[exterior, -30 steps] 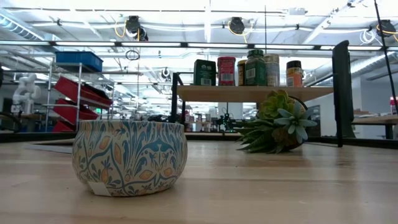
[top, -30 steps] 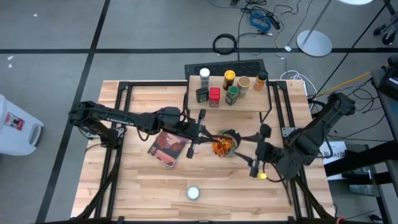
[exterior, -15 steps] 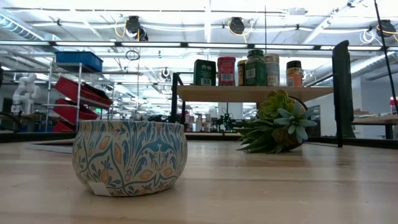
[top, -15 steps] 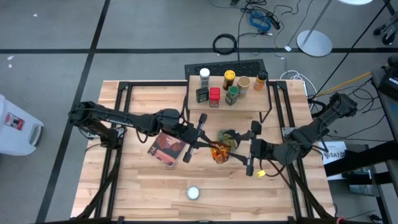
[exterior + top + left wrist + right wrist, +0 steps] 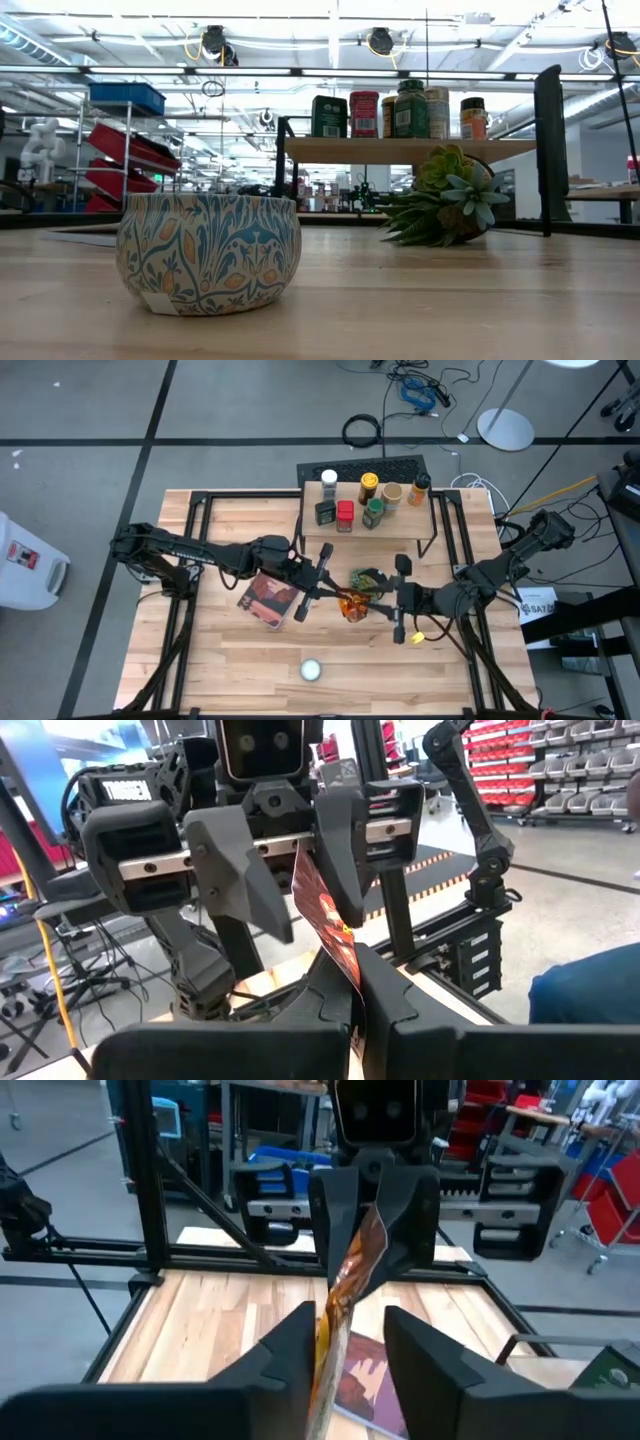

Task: Shelf spices
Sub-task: Put the orange seasoning bag on the shelf

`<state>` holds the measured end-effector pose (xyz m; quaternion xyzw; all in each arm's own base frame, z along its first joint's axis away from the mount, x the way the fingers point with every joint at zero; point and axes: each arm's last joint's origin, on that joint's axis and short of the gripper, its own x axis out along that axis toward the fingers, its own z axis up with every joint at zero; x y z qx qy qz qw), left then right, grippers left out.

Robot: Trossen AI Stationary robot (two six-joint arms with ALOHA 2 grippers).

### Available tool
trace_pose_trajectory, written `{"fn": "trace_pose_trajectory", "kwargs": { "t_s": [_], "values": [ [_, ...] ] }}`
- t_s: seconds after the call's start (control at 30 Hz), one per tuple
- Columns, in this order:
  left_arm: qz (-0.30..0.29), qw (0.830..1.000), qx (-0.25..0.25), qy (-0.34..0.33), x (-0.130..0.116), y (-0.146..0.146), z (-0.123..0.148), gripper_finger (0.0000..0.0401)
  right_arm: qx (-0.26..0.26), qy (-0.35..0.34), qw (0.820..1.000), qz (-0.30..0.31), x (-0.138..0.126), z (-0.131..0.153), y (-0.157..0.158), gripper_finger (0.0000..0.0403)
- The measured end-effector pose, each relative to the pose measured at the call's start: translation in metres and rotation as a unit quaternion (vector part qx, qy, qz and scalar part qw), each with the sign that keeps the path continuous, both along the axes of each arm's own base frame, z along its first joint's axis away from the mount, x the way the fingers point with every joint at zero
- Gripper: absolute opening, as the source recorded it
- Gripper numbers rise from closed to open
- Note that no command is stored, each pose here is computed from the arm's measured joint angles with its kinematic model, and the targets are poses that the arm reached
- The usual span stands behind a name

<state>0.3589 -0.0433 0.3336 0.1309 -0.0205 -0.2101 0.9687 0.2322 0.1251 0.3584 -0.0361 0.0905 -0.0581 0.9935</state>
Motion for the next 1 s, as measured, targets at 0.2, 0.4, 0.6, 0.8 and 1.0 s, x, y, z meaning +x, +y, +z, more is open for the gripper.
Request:
{"fn": "trace_pose_trajectory", "kwargs": {
  "t_s": [0.2,0.4,0.6,0.8,1.0],
  "values": [
    [0.000,1.000,0.001,0.003,0.000,0.000,-0.001,0.0000,-0.005,-0.005,1.000,0.002,0.000,0.001,0.000,0.0073],
    [0.001,1.000,0.003,0.003,0.000,0.000,-0.001,0.0000,0.025,-0.002,1.000,0.016,0.005,0.001,-0.007,0.0046],
    [0.011,0.999,0.014,0.027,0.000,0.001,-0.006,0.0000,0.026,0.008,1.000,0.016,0.008,-0.001,-0.013,0.0006],
    [0.012,0.999,0.015,0.032,0.000,0.001,-0.007,0.0000,0.026,0.022,0.999,0.030,0.010,-0.004,-0.016,0.0000],
    [0.015,0.999,0.016,0.035,0.000,0.002,-0.008,0.0010,0.016,0.029,0.999,0.025,0.010,-0.005,-0.016,0.0000]
  ]
}}
